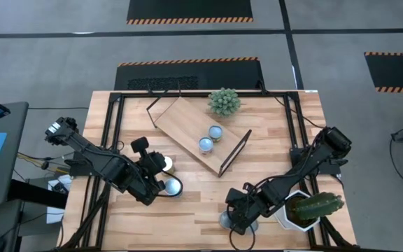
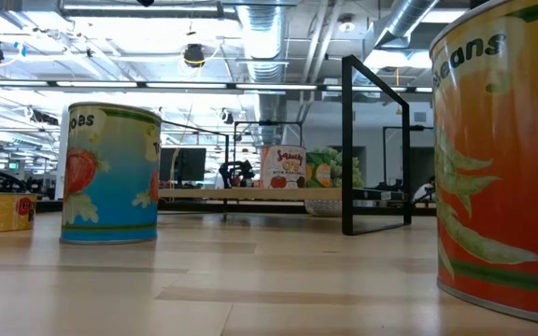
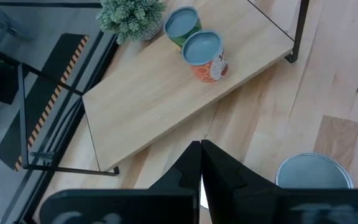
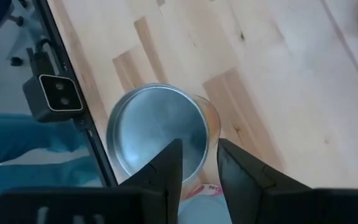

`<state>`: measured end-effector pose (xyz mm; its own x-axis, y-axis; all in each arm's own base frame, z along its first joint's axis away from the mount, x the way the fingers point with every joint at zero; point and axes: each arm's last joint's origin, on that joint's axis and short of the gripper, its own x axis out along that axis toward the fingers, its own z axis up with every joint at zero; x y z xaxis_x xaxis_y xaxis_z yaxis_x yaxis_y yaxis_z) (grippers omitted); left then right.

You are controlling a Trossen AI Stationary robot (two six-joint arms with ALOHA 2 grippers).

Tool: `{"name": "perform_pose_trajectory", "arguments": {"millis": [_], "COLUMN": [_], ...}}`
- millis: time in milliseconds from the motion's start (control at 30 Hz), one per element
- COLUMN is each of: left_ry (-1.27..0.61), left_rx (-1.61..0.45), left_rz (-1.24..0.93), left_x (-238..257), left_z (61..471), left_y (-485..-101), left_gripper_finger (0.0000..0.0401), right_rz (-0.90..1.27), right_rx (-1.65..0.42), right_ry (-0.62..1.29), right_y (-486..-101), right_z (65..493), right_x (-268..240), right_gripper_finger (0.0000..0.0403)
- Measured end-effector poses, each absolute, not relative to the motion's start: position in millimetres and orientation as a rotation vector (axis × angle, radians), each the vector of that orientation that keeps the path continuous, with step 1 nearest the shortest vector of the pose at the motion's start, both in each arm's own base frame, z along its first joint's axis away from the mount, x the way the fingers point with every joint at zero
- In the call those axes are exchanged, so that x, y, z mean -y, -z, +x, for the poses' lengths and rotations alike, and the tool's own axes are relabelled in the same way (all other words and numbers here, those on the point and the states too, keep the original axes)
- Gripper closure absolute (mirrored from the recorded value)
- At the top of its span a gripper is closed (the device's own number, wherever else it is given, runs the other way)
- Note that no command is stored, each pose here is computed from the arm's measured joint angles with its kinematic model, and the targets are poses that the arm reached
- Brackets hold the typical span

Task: Pick and place cans onto a shelf
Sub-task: Put the canned green beans on the shelf

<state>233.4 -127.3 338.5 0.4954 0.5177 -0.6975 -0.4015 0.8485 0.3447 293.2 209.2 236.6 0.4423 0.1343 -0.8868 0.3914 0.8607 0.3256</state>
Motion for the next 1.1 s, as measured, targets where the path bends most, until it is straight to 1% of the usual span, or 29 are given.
{"name": "perform_pose_trajectory", "arguments": {"millis": [467,567,667,867,933,1000,1100], "left_ry": [-0.549,-0.548,-0.543,-0.542,-0.542,-0.542,-0.542], "left_rx": [-0.899,-0.900,-0.903,-0.905,-0.906,-0.906,-0.906], "left_rz": [0.164,0.167,0.176,0.181,0.181,0.181,0.181], "left_x": [127.3,127.3,127.3,127.3,127.2,127.2,127.3], "left_z": [233.4,233.4,233.4,233.4,233.4,233.4,233.4], "left_y": [-338.5,-338.5,-338.5,-338.4,-338.4,-338.4,-338.4], "left_gripper_finger": [0.0401,0.0401,0.0401,0.0401,0.0401,0.0401,0.0401], "right_rz": [0.512,0.501,0.507,0.553,0.566,0.578,0.589], "right_rx": [-1.101,-1.118,-1.157,-1.141,-1.133,-1.127,-1.117], "right_ry": [0.190,0.200,0.166,0.154,0.142,0.135,0.137], "right_y": [-236.3,-226.0,-219.5,-208.3,-206.6,-206.7,-206.8], "right_z": [294.3,299.4,302.4,314.4,317.3,319.3,322.0], "right_x": [-206.1,-207.9,-211.6,-213.9,-215.2,-214.3,-211.8], "right_gripper_finger": [0.0278,0.0278,0.0278,0.0280,0.0287,0.0303,0.0349]}}
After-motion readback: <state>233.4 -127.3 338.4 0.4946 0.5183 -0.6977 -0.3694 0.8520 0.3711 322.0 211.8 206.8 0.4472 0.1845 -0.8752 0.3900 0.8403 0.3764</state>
